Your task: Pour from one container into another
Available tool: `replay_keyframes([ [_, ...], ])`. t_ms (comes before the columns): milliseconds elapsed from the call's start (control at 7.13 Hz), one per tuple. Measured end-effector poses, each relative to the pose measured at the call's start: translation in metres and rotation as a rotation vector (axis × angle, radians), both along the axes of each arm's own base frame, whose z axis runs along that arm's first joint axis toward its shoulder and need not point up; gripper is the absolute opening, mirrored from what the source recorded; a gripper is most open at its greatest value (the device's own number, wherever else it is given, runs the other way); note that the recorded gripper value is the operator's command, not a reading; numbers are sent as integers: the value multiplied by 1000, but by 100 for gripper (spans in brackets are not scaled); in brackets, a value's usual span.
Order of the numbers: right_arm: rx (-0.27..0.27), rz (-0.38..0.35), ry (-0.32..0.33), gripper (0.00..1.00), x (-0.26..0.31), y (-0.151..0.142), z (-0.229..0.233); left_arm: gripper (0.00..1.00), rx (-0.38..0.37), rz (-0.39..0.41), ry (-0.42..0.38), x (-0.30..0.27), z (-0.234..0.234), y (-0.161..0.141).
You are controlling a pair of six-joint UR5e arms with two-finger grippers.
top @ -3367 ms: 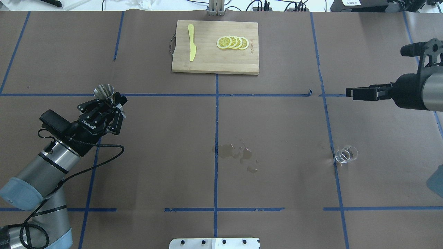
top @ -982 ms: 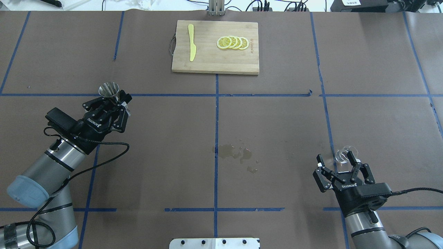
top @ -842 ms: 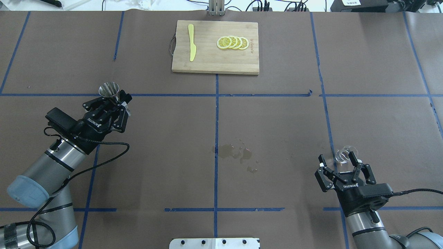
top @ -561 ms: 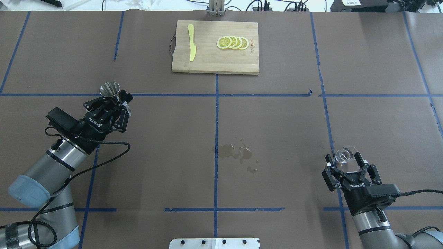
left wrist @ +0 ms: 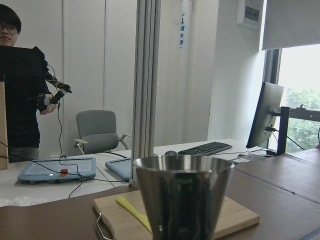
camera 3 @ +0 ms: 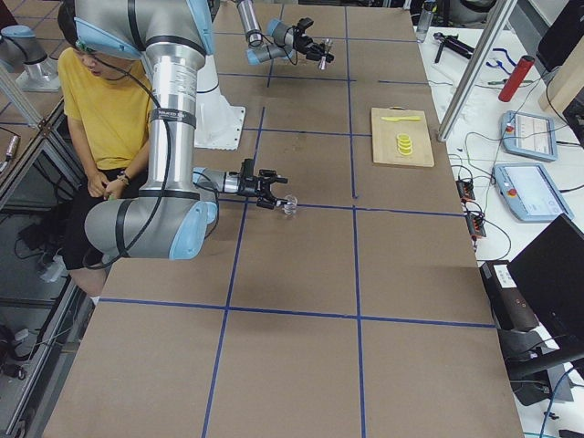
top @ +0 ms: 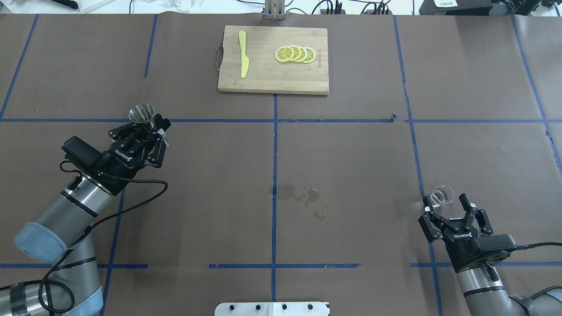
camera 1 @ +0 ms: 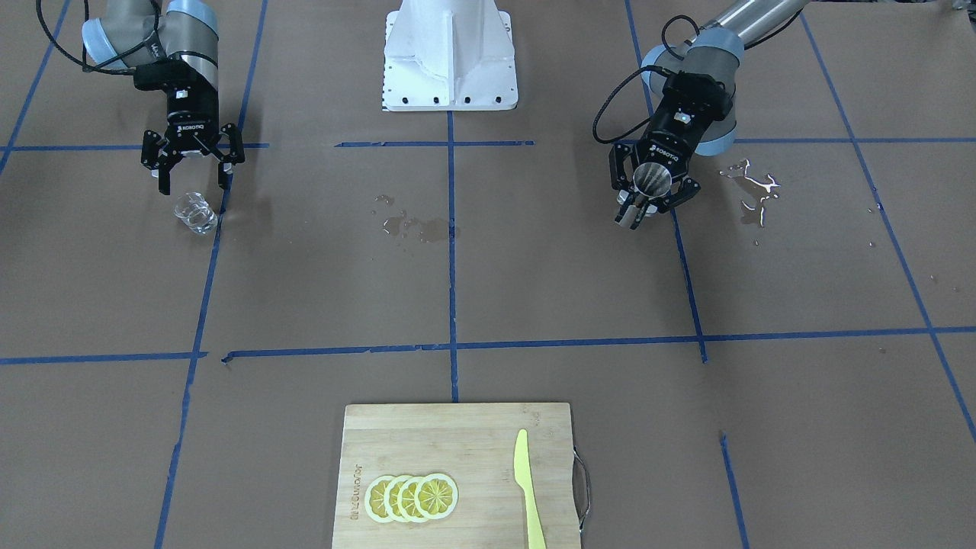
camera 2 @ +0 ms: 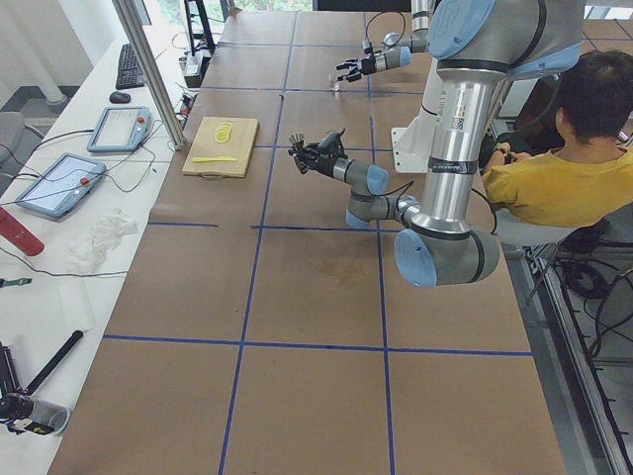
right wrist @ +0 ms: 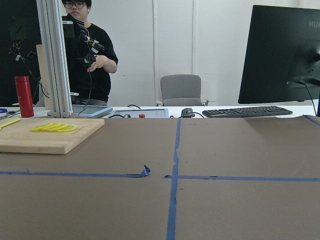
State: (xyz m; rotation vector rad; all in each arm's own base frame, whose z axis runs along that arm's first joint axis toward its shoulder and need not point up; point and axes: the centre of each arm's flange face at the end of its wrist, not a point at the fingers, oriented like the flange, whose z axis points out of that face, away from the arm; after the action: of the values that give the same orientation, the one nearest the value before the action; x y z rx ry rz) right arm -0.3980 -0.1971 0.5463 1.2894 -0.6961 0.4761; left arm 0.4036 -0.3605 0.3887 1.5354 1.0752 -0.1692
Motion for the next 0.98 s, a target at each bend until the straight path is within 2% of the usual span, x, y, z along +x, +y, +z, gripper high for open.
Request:
replay_keyframes([
  [982,-7,-3,27,99,-3,1,27,0,0,0,1,2,-1,-1],
])
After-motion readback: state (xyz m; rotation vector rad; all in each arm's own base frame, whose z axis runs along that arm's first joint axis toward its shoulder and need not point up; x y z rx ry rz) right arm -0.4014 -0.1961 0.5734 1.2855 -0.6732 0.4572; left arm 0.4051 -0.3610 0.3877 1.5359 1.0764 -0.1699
